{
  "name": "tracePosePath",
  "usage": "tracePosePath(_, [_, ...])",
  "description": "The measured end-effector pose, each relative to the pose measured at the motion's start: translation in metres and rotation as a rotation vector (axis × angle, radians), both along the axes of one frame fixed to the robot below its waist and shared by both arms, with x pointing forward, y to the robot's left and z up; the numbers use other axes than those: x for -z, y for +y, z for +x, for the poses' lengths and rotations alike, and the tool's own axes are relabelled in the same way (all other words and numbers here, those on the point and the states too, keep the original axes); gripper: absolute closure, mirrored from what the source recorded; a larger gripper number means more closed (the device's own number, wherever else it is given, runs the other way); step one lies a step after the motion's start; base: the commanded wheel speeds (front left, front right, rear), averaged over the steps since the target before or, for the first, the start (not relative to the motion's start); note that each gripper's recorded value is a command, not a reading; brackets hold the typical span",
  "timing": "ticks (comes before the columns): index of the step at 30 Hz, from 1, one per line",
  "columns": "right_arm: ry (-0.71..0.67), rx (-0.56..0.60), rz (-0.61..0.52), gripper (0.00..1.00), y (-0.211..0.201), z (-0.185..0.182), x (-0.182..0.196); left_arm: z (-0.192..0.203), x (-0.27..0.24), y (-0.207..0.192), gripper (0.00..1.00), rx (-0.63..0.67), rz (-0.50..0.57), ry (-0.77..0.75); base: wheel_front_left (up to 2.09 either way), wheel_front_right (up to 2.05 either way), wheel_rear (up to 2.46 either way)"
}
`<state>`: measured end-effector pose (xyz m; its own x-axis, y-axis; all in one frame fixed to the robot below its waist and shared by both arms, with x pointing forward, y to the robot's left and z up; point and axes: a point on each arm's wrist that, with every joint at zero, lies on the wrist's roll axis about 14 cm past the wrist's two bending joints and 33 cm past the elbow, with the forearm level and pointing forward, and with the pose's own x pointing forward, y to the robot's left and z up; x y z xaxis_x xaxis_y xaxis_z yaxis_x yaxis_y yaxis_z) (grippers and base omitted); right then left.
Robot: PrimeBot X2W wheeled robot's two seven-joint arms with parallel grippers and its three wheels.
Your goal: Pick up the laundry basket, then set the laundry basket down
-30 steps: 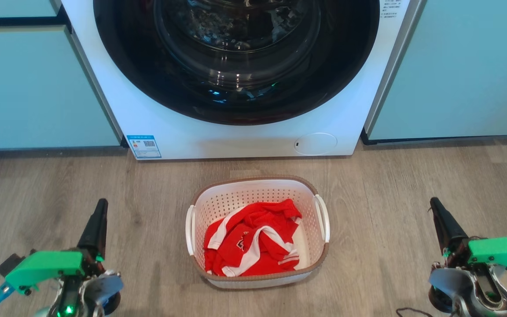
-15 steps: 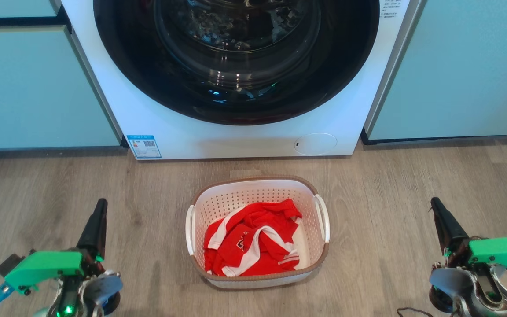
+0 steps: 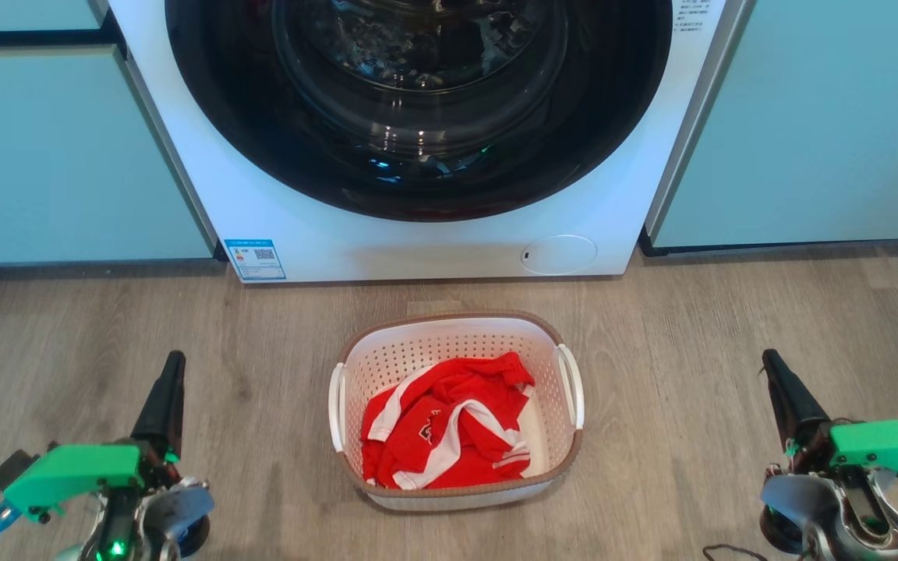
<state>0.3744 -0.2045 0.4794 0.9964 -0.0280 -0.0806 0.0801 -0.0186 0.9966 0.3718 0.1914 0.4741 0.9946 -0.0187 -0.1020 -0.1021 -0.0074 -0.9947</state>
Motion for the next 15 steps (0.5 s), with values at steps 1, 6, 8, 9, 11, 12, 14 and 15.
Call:
tracePosePath(1, [0.000, -0.001, 0.000, 1.00, 0.0002, 0.0000, 0.0000, 0.0000, 0.0000, 0.0001, 1.00, 0.000, 0.000, 0.000, 0.00, 0.00, 0.00])
tracePosePath(6, [0.000, -0.002, 0.000, 1.00, 0.0002, 0.0000, 0.0000, 0.0000, -0.0001, 0.0002, 1.00, -0.001, 0.000, 0.000, 0.00, 0.00, 0.00])
tracePosePath(8, [0.000, -0.002, 0.000, 1.00, 0.0002, 0.0000, 0.0000, 0.0000, 0.0000, 0.0002, 1.00, -0.001, 0.000, 0.000, 0.00, 0.00, 0.00])
tracePosePath(9, [0.000, -0.002, 0.000, 1.00, 0.0002, 0.0000, 0.0000, 0.0000, 0.0000, 0.0003, 1.00, -0.001, -0.001, 0.000, 0.00, 0.00, 0.00])
tracePosePath(11, [0.000, -0.002, 0.000, 1.00, 0.0002, 0.0000, 0.0000, 0.0000, 0.0000, 0.0003, 1.00, -0.002, -0.001, 0.000, 0.00, 0.00, 0.00])
tracePosePath(12, [0.000, -0.002, 0.000, 1.00, 0.0002, 0.0000, 0.0000, 0.0000, 0.0000, 0.0004, 1.00, -0.002, -0.001, 0.000, 0.00, 0.00, 0.00])
tracePosePath(14, [0.000, -0.002, 0.000, 1.00, 0.0001, 0.0000, 0.0000, 0.0000, -0.0001, 0.0003, 1.00, -0.001, -0.001, 0.000, 0.00, 0.00, 0.00])
tracePosePath(15, [0.000, -0.002, 0.000, 1.00, 0.0001, 0.0000, 0.0000, 0.0000, -0.0001, 0.0004, 1.00, -0.001, -0.001, 0.000, 0.00, 0.00, 0.00])
